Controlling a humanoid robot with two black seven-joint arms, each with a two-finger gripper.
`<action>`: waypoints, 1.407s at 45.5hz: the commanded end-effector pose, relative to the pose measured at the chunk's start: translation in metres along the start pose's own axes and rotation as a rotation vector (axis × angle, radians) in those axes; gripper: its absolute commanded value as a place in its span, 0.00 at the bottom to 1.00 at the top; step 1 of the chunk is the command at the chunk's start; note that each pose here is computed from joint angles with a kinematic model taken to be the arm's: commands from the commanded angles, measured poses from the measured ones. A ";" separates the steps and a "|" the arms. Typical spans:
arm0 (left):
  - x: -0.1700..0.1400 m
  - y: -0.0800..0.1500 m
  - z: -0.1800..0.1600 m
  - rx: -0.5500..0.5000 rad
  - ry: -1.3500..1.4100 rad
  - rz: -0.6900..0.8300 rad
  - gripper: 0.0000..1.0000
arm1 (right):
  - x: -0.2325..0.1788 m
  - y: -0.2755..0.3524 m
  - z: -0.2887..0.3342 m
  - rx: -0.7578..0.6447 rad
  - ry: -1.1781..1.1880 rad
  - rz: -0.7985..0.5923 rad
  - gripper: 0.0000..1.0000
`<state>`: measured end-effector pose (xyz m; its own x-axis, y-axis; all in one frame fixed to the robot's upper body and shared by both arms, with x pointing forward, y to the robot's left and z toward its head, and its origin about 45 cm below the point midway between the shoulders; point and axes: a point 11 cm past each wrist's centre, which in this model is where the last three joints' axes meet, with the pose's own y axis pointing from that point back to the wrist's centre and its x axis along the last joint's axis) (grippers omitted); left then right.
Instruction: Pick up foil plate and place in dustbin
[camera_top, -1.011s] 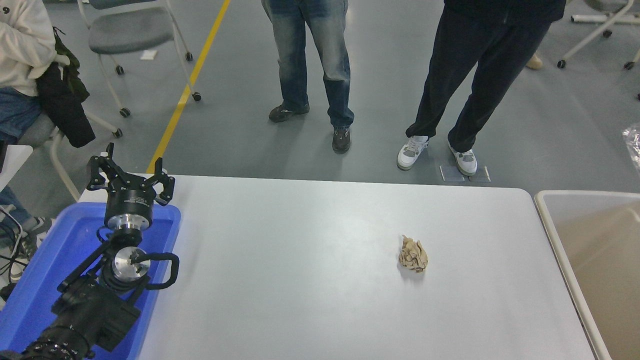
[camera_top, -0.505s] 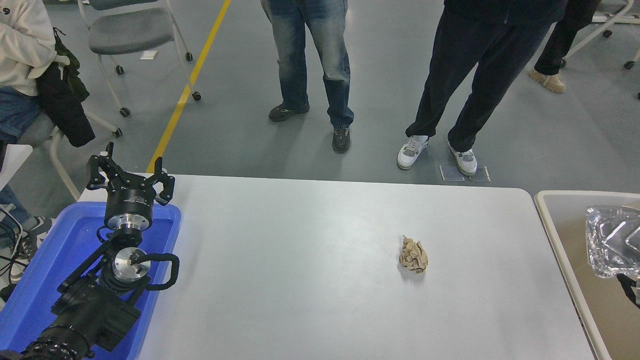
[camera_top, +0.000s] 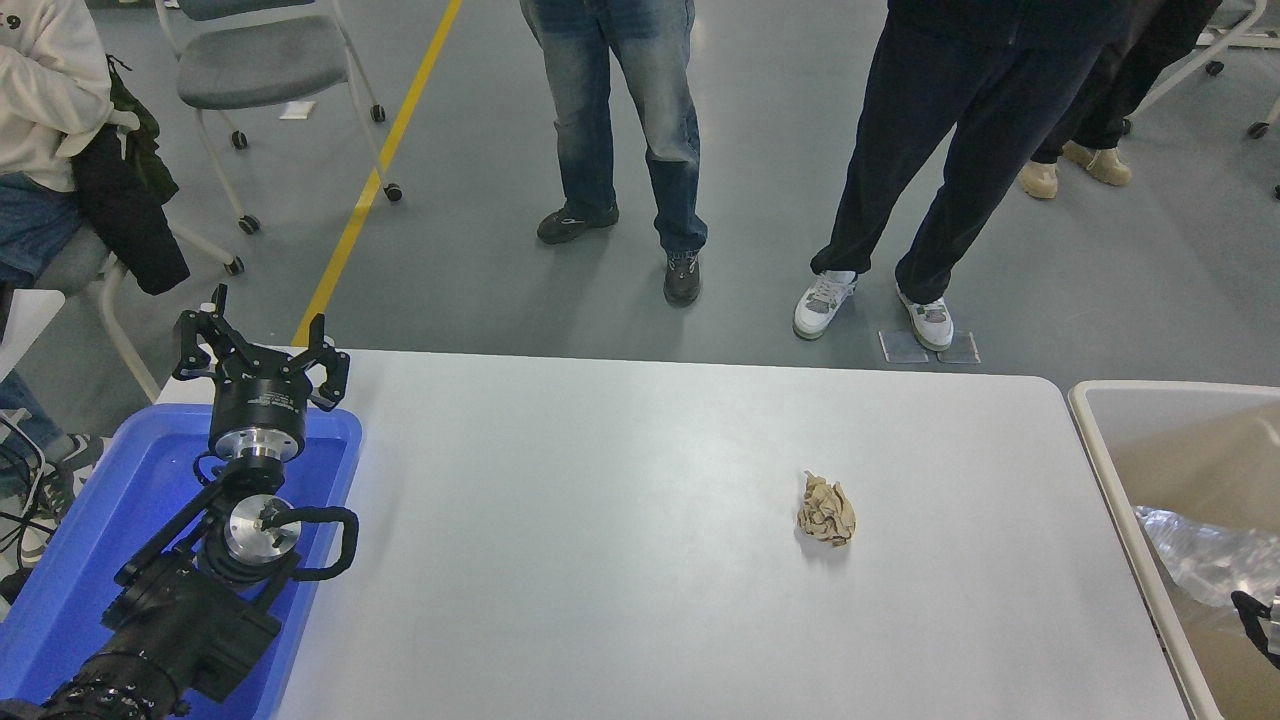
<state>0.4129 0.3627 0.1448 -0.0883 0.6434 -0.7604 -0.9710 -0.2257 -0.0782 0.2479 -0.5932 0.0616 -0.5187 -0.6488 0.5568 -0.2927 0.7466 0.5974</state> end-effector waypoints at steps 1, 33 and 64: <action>0.000 0.000 0.000 0.000 0.000 0.000 0.99 | -0.002 0.002 -0.013 0.022 -0.021 -0.007 1.00; 0.000 0.000 0.000 0.000 0.000 0.000 0.99 | -0.002 0.026 -0.140 0.271 0.185 -0.071 1.00; 0.000 0.000 0.000 0.000 0.000 0.000 0.99 | 0.012 0.091 -0.198 0.396 0.406 -0.420 1.00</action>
<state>0.4129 0.3630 0.1449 -0.0882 0.6437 -0.7602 -0.9710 -0.2259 -0.0786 0.3726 -0.5970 0.2051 -0.1716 -0.7854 0.5947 -0.6377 0.5487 0.5406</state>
